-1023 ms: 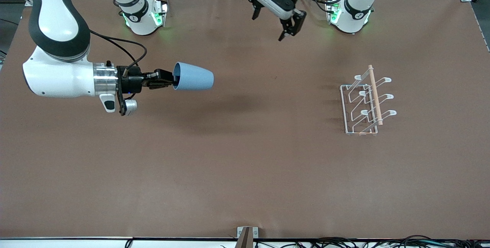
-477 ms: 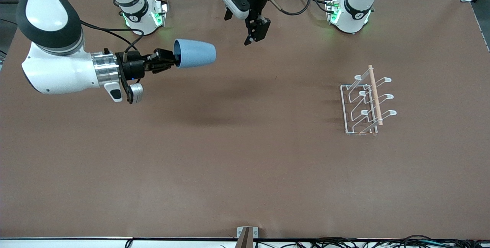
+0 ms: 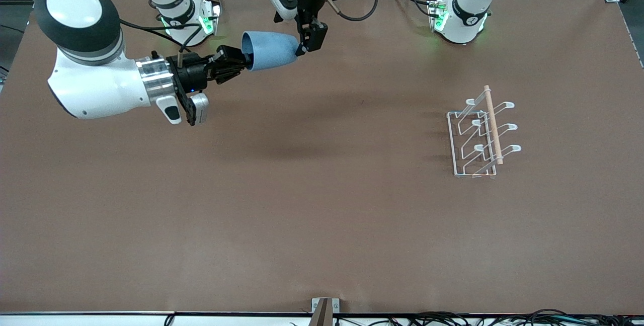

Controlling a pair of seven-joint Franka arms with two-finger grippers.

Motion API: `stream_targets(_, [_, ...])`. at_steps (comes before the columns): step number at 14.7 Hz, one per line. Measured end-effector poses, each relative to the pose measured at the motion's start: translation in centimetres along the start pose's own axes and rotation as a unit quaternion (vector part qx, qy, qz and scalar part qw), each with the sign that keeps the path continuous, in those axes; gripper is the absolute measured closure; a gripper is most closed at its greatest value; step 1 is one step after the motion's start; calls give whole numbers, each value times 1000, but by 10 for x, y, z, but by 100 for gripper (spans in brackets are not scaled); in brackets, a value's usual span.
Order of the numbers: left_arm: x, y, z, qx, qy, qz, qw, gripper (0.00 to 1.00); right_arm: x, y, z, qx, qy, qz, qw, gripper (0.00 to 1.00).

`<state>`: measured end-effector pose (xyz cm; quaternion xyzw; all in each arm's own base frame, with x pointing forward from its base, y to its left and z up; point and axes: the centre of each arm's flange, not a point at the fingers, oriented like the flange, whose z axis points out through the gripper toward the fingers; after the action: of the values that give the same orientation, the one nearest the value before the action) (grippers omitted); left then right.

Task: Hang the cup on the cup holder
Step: 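Grasp the cup's base with the left gripper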

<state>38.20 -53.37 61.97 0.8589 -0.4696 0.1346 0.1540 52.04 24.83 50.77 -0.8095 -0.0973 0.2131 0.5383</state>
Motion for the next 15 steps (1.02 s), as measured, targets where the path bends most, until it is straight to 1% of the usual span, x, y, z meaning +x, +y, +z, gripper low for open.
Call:
stream_targets(4, [2,1,2,0,6,1,1000,0,-1,-1,3,0,-5,-2,1000,96])
stream_targets(6, [5,1,7,3,17,6,1000,0,-1,-1,2,1,-5,-2,1000,96])
stream_targets(10, [14,3,34,9,31,23,999,0,-1,-1,5,-1,-7,-2,1000,96])
stream_targets(12, [16,2,38,15,36,33,999,0,1,2,3,-2,-5,0,1000,96])
stream_targets(15, [16,2,39,17,38,49,998,3,1,2,3,-1,-5,0,1000,95])
